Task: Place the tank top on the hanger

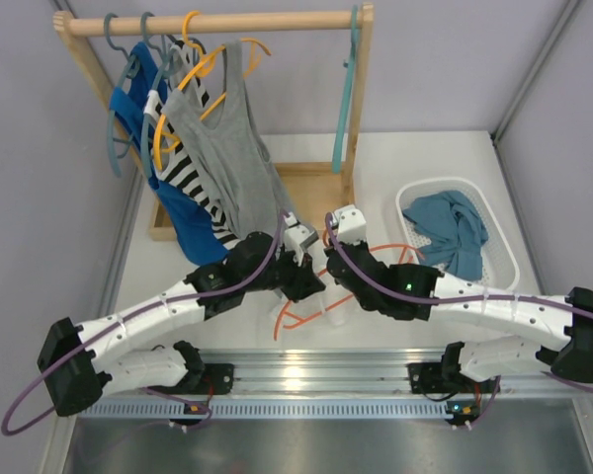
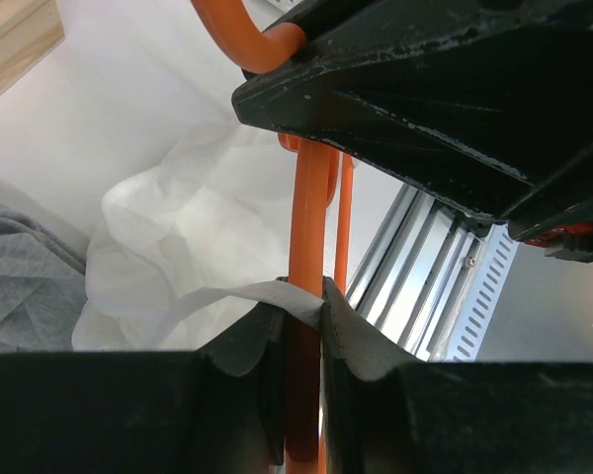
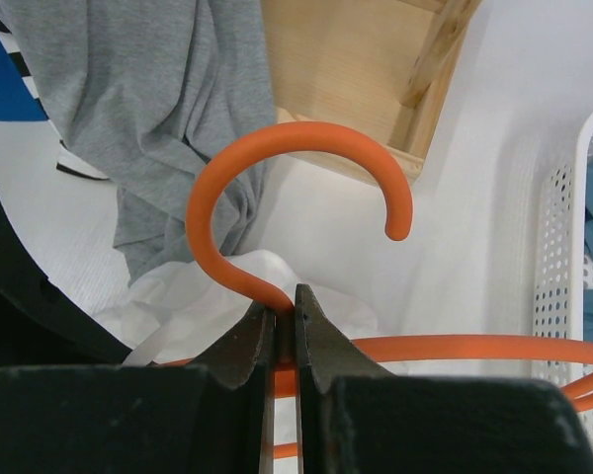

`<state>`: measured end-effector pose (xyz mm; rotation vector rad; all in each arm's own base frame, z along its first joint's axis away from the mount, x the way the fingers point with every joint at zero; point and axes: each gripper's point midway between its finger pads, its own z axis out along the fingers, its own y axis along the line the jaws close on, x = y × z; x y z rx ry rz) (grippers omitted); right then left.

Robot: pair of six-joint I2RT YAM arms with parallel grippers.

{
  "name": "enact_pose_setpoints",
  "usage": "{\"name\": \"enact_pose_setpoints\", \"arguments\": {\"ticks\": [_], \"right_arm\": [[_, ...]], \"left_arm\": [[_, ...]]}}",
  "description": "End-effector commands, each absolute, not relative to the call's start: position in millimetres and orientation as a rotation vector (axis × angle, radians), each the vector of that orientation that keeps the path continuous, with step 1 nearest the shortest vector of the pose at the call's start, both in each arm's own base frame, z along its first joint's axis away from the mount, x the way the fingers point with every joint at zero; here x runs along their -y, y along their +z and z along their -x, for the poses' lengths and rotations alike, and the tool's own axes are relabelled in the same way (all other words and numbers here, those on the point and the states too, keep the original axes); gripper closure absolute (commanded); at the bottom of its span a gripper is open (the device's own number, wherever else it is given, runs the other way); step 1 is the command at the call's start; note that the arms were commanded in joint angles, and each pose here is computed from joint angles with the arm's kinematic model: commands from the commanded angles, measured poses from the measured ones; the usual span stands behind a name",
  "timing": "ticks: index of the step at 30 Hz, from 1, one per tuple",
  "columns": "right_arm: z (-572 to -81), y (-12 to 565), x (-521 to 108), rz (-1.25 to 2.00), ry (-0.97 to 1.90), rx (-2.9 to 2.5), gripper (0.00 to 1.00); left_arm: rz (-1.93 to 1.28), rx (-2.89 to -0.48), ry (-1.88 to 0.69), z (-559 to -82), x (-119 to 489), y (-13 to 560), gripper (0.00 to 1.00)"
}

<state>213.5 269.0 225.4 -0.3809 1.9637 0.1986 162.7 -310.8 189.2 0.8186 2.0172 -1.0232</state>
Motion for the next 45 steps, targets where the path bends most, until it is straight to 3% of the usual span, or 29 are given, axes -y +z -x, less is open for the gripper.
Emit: {"name": "enact_pose_setpoints", "arguments": {"ticks": [1,9,12,19,24,33,45], "right_arm": [[-214,262,-278,0.282,0.318,-1.888,1.0],[-213,265,-273,0.286,0.302,-1.888,1.0],[-213,267,-272,0.285,0.301,-1.888,0.94],[-212,270,-270,0.288,0.3,-1.888,0.67],[-212,271,-270,0.294,0.296,-1.887,0.61],[-211,286,-251,0.254,0.269,-1.881,0.3],[-203,339,-202,0.137,0.295,-1.824,0.1]], "left_arm": [[-0.767,-1.971,-1.084,-165,318,199,1.0],[-0.661,-1.879,-1.128,-166,315,202,1.0],[-0.645,-1.852,-1.136,-167,314,203,1.0],[-0.64,-1.832,-1.147,-165,315,199,1.0],[-0.622,-1.816,-1.142,-167,314,200,1.0],[-0.5,-1.778,-1.072,-176,293,209,1.0],[-0.324,-1.773,-0.93,-193,259,233,1.0]]}}
